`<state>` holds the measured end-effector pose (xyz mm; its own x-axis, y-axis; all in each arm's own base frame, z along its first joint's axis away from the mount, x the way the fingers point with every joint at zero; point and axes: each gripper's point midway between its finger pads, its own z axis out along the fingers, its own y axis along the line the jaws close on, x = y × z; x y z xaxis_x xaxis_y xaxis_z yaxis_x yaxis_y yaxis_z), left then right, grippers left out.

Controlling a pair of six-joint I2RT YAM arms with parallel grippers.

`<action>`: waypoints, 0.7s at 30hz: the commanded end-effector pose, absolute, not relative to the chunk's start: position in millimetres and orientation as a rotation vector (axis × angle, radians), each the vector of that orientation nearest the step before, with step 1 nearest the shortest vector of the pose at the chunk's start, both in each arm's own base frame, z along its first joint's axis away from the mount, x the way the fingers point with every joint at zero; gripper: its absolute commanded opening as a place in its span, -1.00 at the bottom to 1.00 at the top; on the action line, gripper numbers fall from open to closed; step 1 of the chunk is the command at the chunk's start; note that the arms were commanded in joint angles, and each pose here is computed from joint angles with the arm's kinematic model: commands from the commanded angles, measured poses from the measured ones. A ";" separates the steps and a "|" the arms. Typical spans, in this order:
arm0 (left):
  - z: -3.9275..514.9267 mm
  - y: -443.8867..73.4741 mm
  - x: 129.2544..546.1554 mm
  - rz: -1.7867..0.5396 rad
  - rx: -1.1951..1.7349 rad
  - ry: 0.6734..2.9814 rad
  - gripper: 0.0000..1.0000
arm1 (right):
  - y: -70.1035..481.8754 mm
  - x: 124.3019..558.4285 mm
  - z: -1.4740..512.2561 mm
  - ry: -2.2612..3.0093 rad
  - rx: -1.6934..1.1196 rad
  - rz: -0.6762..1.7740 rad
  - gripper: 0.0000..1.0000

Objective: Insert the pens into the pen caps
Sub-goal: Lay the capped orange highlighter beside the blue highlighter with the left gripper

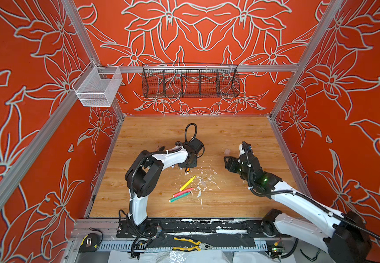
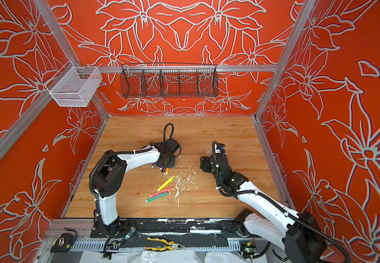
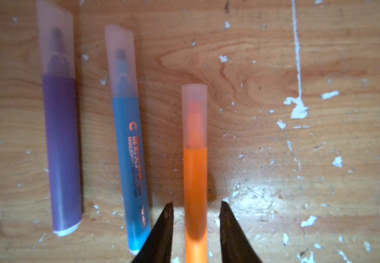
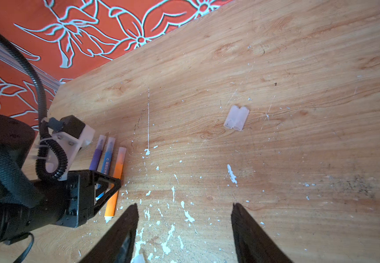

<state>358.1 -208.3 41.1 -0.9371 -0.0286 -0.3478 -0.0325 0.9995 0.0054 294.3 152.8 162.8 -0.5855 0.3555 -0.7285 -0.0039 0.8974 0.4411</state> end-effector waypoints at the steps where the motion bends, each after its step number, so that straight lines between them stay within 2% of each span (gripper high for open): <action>1: 83.5 -203.0 367.4 0.009 0.000 2.674 -0.19 | 146.8 298.3 177.2 2.118 0.262 0.472 0.33; 6: 126.1 -203.9 361.7 -0.089 0.115 2.517 -0.11 | 140.4 296.3 185.8 2.092 0.262 0.452 0.33; 11: 152.7 -207.0 320.8 -0.239 0.194 2.475 -0.08 | 128.5 291.5 195.4 2.047 0.275 0.425 0.38; 15: 152.7 -217.1 269.5 -0.408 0.302 2.533 0.04 | 133.0 288.2 199.4 2.035 0.273 0.482 0.40; 21: 127.8 -209.5 220.4 -0.346 0.358 2.623 0.07 | 128.1 281.3 206.9 2.042 0.281 0.482 0.39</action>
